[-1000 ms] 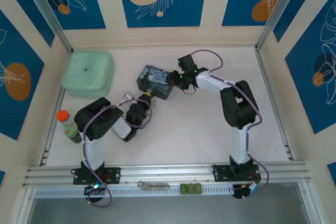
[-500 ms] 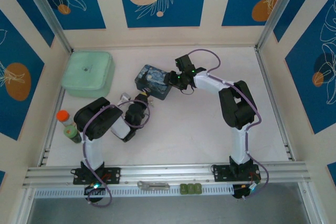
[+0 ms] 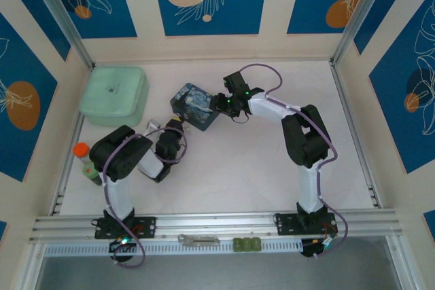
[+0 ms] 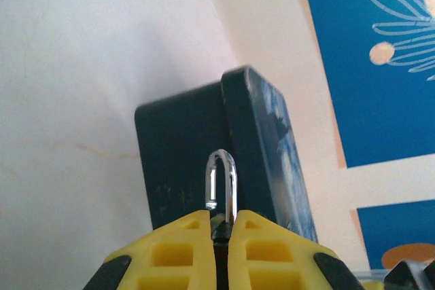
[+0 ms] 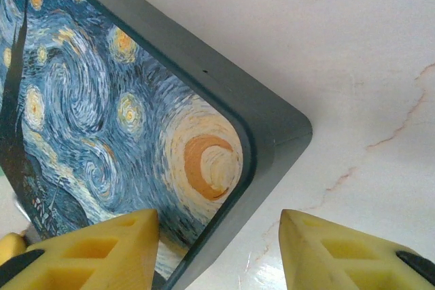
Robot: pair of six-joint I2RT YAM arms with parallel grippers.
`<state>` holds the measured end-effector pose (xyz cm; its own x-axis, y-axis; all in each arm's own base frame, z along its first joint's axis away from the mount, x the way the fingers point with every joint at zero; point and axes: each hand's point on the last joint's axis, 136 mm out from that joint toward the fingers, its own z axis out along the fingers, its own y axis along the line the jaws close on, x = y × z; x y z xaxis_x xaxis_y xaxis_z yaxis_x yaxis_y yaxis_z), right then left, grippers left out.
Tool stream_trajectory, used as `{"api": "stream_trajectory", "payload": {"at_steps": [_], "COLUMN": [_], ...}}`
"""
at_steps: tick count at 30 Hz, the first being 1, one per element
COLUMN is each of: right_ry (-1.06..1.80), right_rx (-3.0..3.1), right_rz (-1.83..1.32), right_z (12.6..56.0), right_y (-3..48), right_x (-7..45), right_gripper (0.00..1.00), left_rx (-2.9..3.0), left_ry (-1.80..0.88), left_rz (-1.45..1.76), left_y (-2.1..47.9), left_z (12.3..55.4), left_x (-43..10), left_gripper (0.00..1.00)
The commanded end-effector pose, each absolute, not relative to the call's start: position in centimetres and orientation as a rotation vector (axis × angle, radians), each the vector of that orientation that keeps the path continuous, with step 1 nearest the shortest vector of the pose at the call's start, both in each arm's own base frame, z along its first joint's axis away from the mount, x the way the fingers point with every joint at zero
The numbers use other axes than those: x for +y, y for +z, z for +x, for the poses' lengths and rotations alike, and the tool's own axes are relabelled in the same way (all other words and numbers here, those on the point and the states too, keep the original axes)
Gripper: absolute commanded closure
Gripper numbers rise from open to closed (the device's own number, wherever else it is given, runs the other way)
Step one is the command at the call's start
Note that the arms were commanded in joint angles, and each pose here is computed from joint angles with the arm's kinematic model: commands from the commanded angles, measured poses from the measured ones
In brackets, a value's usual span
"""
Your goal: Unlock a padlock with a key
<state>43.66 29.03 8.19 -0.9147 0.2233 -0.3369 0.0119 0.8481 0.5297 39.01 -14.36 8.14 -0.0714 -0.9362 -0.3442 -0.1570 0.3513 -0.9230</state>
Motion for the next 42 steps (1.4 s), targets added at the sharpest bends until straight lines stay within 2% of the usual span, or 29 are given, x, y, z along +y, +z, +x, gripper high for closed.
{"api": "stream_trajectory", "payload": {"at_steps": [1,4,6,12,17,21,24,25,32,42], "right_ry": [0.65,0.662,0.672,0.731,0.714,0.717,0.682,0.678,0.653,0.62], "right_rx": [2.715,2.675,2.652,2.627,2.628,2.642,2.675,2.685,2.704,2.598], "right_rz": [0.197,0.178,0.178,0.144,0.054,-0.038,-0.063,-0.064,0.063,0.316], "right_z": [43.0,43.0,42.9,42.4,41.1,39.3,37.9,37.5,36.4,37.7], "right_y": [5.6,7.0,7.9,9.8,11.2,11.8,11.5,11.3,10.9,12.7], "right_x": [27.7,27.7,27.5,27.7,26.9,26.0,24.8,24.3,20.0,13.1], "right_gripper": [0.49,0.37,0.33,0.3,0.3,0.25,0.11,0.01,0.01,0.01], "left_rx": [1.472,1.534,1.546,1.555,1.619,1.732,1.819,1.86,2.076,2.182], "left_ry": [-0.964,-1.051,-1.05,-1.024,-1.132,-1.218,-1.241,-1.24,-1.226,-1.478], "left_rz": [-0.99,-0.942,-0.913,-0.843,-0.765,-0.673,-0.598,-0.571,-0.267,-0.072], "left_y": [10.2,9.9,10.1,11.5,12.1,11.9,11.9,11.8,12.9,10.6], "left_z": [39.5,39.7,39.2,38.0,36.6,35.3,34.2,33.9,31.6,30.1], "left_x": [-14.9,-17.3,-17.8,-16.2,-16.9,-19.0,-20.4,-20.9,-25.9,-35.9], "left_gripper": [1.0,1.0,1.0,1.0,1.0,1.0,1.0,1.0,1.0,1.0]}}
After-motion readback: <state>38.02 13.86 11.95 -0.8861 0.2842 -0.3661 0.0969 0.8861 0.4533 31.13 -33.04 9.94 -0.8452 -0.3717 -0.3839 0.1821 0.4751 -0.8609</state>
